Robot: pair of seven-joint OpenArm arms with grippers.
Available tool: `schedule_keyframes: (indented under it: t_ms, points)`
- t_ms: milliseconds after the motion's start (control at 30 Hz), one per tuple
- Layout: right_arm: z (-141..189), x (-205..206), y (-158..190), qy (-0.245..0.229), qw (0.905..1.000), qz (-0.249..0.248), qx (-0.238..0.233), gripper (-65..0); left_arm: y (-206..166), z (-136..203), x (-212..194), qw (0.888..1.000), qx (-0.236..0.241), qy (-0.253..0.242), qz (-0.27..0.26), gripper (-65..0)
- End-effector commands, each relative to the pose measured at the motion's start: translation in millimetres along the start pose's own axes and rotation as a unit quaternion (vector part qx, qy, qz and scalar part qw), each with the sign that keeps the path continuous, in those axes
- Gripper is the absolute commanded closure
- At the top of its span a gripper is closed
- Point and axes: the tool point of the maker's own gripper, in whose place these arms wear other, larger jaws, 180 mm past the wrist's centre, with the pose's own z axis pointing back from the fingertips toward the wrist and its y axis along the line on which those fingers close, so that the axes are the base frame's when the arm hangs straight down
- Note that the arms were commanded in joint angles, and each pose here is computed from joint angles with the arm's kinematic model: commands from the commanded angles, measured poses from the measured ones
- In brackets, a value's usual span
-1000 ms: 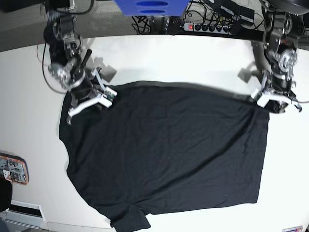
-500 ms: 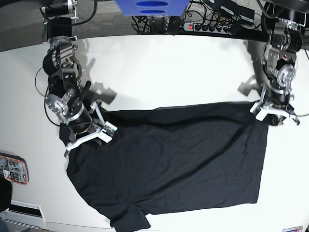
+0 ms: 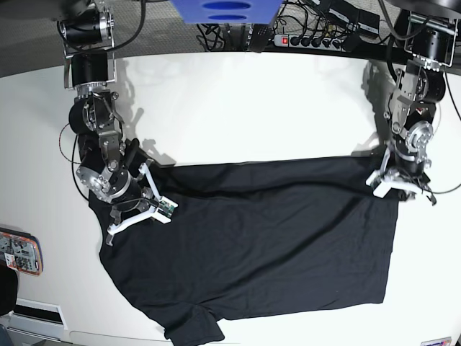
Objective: Fold the T-shirt properly
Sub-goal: 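Lift both held corners and pull them toward the shirt's hem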
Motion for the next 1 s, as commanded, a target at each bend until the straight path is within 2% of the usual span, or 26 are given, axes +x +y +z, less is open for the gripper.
schedule_keyframes:
  t_ms: [0, 133, 400, 500, 667, 967]
  points:
    - [4, 2, -18, -0.005, 0.9997, 0.003, -0.024, 0.0, 18, 0, -4, 1.000, 0.024, 0.004, -0.008, 0.0]
    - [4, 2, -18, -0.005, 0.9997, 0.003, -0.024, 0.0, 22, 1, 1, 1.000, 0.030, -0.003, -0.003, 0.0]
    - [3, 3, -18, -0.005, 0.9997, 0.003, -0.024, 0.0, 55, 1, 4, 0.998, 0.067, -0.005, 0.009, 0.0]
    - [0, 5, -19, -0.007, 0.9997, -0.002, -0.023, 0.0, 46, -4, -6, 0.998, 0.055, 0.009, 0.006, 0.0]
    - [-1, 21, -52, -0.022, 0.9983, -0.001, -0.053, 0.0, 30, -13, -1, 0.999, 0.033, 0.007, -0.008, 0.0]
    - [-7, 15, -45, -0.014, 0.9991, -0.004, -0.040, 0.0, 39, -21, -2, 0.999, 0.039, 0.014, -0.005, 0.0]
